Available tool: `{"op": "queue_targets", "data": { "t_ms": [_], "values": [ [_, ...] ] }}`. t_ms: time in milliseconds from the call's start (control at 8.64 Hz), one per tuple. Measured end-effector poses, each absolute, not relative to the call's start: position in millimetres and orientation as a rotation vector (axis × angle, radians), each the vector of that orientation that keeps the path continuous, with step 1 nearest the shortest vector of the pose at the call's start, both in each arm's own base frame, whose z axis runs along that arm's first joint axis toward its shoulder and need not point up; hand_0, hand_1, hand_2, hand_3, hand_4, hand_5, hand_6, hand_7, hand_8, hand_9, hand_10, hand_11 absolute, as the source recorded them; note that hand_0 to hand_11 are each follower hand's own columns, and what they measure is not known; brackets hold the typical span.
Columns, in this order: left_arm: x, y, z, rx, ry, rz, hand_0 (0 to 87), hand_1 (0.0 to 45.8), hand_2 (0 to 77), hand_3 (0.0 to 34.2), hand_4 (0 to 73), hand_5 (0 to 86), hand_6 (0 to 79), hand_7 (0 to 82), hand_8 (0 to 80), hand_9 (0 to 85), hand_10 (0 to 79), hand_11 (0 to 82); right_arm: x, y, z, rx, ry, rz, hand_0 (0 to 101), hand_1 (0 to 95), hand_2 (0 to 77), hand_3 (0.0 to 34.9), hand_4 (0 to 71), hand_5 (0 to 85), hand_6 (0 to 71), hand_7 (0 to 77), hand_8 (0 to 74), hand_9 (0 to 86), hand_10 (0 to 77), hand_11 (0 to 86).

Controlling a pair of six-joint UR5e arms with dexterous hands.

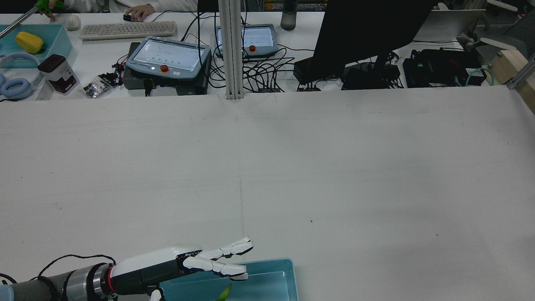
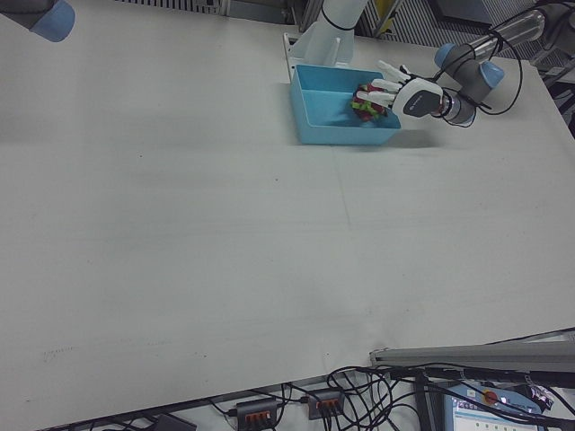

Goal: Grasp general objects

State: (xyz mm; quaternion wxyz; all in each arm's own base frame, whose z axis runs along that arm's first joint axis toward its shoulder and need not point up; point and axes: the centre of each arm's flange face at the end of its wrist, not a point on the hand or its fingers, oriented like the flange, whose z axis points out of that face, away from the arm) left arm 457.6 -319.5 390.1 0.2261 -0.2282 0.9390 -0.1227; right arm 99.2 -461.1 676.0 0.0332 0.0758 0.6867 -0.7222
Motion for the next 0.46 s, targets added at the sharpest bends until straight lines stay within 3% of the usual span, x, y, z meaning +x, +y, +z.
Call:
{"op": "queue_targets", "data": {
  "t_ms": [116,231,347,463],
  "values": [
    [440.4,-334.4,409.1,-0.582,2.567,-0.386,54.7,0.0,0.0,11.3,6.0,2.2,0.0,1.6,0.5,0.5,39.3,0.0,99.2,-461.0,675.9,0.233,2.113,-2.222,0,94.9,77.4,0.0,0.0,0.0,0.0,0.0,0.0,0.5,0.0,0.5],
    [413.9,-362.9,425.5,-0.496,2.55,-0.451,54.8,0.0,0.0,15.2,3.8,2.2,0.0,0.5,1.1,0.5,39.3,0.0,99.2,-461.0,675.9,0.233,2.113,-2.222,0,94.9,77.4,0.0,0.0,0.0,0.0,0.0,0.0,0.5,0.0,0.5],
    [382.3,-397.7,442.7,-0.388,2.526,-0.532,54.0,0.0,0.0,12.5,14.2,2.2,0.0,3.8,1.1,0.5,39.3,0.0,99.2,-461.1,675.9,0.233,2.113,-2.222,0,94.9,77.4,0.0,0.0,0.0,0.0,0.0,0.0,0.5,0.0,0.5],
    [345.4,-436.3,465.9,-0.264,2.498,-0.623,54.3,0.0,0.0,8.1,16.9,2.2,1.1,7.6,1.1,0.5,39.3,0.0,99.2,-461.1,675.9,0.233,2.113,-2.222,0,94.9,77.4,0.0,0.0,0.0,0.0,0.0,0.0,0.5,0.0,0.5]
  ]
}}
